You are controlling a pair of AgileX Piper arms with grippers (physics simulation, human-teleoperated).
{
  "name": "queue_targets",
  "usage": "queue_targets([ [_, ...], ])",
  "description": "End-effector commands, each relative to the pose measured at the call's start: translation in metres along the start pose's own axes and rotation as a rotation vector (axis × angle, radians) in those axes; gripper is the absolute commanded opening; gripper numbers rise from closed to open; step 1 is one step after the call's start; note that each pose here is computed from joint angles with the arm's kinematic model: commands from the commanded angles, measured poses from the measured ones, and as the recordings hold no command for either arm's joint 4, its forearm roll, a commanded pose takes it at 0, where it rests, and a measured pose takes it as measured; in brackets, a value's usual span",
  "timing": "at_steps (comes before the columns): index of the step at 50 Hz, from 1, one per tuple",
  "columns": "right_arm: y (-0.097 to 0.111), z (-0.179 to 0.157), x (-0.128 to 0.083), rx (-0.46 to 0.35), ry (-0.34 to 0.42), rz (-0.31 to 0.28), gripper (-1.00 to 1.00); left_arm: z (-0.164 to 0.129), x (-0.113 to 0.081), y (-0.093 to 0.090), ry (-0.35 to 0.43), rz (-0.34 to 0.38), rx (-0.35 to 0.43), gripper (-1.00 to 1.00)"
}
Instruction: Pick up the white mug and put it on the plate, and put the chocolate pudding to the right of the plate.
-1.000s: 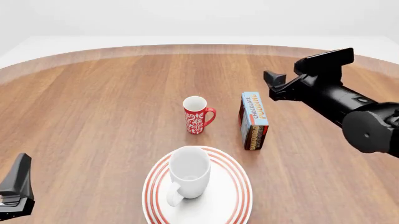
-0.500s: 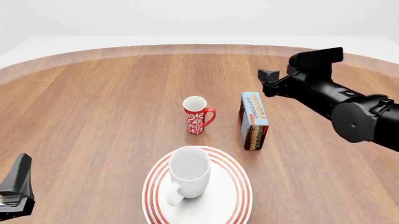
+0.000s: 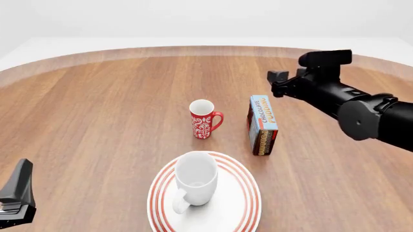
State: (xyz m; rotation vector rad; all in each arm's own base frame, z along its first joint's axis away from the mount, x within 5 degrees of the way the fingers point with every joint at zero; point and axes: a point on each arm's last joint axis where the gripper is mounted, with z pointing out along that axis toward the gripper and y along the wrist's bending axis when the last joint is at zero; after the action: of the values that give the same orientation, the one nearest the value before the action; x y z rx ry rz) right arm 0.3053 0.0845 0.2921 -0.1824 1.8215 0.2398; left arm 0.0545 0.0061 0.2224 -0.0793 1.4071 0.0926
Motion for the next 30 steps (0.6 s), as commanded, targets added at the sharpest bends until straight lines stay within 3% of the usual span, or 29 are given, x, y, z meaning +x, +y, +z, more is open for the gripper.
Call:
queue_targets([
  [1,-0.004,0.011,0.004,0.013,0.022,0.035,1.0,0.0,0.0,0.0,0.0,-0.001,0.0,1.0],
  [30,-0.016,0.016,0.011,0.049,0.038,0.095,1.0,0.0,0.001,0.0,0.0,-0.004,0.003,1.0],
])
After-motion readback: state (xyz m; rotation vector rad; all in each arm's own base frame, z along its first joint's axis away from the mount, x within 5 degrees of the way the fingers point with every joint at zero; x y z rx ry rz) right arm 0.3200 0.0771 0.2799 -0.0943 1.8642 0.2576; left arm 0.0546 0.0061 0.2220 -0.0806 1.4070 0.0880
